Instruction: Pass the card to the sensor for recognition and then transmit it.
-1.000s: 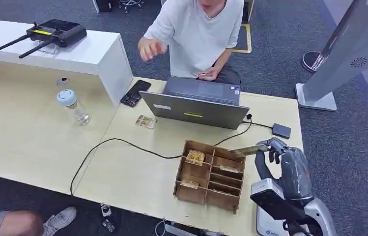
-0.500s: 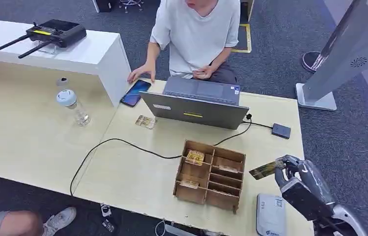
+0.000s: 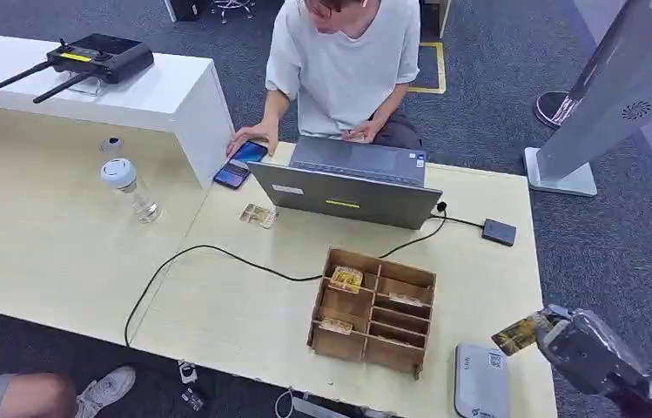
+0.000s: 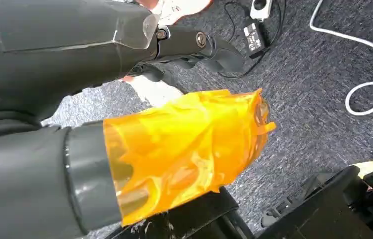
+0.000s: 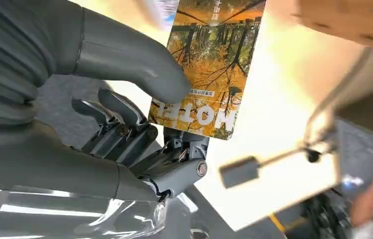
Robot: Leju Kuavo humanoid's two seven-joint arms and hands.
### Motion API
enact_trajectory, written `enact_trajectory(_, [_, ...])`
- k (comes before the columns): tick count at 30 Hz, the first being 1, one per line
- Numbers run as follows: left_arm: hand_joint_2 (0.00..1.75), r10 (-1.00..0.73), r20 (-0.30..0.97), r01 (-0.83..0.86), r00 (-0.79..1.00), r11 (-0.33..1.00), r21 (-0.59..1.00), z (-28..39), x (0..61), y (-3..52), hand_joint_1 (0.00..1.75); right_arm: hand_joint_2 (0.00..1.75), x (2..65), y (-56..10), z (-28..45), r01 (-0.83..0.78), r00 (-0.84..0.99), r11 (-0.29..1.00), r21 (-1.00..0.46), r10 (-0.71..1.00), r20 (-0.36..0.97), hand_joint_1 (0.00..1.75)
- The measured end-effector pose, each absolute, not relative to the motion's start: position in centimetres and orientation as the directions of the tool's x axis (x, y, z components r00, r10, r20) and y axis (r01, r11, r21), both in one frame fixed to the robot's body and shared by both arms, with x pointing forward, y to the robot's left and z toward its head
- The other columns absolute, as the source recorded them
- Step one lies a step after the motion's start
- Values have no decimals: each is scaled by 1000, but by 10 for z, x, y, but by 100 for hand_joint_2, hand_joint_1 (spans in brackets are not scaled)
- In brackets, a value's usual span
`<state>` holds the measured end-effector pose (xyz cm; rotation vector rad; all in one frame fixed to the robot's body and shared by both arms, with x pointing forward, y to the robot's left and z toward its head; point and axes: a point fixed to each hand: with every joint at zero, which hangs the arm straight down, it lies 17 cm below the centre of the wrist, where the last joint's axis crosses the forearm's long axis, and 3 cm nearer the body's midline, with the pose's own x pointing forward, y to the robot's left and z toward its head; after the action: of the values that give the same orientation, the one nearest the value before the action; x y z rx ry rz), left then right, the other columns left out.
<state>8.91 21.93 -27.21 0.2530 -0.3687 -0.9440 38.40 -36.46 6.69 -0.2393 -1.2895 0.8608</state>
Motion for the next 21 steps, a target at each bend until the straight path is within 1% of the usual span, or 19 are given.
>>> enact_trajectory(7, [0,-824,211,738,526,565,369,-272,91,218,0,175,367,-402,57,-478,90,635,-607,723,685,175])
enact_trajectory(12, [0,-831,209,744,516,556,370,-272,91,218,0,175,353,-425,52,-536,110,574,-619,775,623,175])
enact_trajectory(21, [0,-834,208,747,510,550,373,-272,91,220,0,175,347,-421,44,-576,102,540,-613,792,602,175])
